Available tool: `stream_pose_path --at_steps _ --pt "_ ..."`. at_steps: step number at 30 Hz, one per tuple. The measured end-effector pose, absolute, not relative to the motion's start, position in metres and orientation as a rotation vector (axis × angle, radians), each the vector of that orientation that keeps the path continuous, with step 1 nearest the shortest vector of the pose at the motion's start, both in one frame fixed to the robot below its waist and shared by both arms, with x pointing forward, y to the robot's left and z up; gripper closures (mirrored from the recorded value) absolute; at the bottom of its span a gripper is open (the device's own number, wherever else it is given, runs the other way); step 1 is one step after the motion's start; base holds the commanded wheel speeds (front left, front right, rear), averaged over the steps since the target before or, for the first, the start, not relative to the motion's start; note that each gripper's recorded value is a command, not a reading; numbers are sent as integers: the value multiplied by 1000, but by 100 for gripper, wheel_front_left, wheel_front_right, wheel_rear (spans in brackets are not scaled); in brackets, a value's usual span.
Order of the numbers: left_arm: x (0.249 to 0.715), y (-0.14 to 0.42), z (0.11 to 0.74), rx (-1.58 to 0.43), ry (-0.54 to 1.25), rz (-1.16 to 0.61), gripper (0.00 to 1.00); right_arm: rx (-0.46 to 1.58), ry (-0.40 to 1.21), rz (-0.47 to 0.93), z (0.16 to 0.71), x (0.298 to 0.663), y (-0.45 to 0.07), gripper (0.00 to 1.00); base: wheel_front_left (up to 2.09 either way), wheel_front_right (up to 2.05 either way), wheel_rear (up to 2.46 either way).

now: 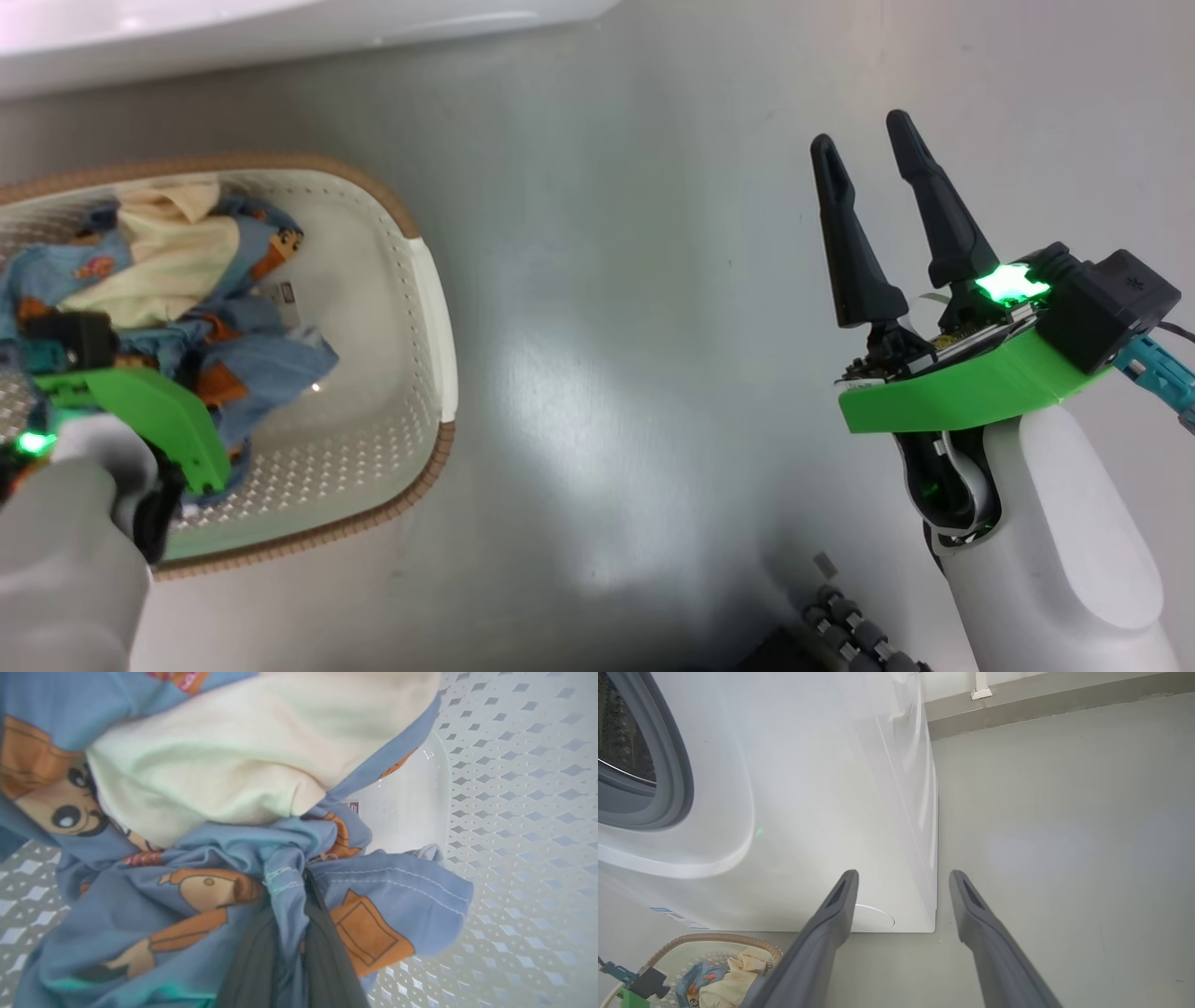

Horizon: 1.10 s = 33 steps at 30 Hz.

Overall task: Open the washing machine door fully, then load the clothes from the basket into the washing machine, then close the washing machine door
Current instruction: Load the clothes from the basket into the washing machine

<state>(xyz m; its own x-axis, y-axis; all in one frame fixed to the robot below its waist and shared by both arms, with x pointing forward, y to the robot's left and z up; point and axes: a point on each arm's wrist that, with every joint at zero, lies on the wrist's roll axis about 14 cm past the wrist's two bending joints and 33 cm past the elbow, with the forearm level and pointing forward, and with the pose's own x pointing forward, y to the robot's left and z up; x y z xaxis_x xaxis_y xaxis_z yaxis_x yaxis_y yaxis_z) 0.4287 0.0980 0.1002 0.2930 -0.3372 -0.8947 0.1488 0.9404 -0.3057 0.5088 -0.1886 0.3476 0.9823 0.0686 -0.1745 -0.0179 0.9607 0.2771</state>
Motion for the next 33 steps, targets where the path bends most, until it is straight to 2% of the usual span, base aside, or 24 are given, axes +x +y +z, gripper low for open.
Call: stream_pose_path --at_steps 18,33 --pt "437 95 186 -240 976 -330 100 283 57 98 417 509 -179 0 0 0 0" --pt "428 107 259 -263 791 -309 100 299 4 113 462 474 -177 0 0 0 0"
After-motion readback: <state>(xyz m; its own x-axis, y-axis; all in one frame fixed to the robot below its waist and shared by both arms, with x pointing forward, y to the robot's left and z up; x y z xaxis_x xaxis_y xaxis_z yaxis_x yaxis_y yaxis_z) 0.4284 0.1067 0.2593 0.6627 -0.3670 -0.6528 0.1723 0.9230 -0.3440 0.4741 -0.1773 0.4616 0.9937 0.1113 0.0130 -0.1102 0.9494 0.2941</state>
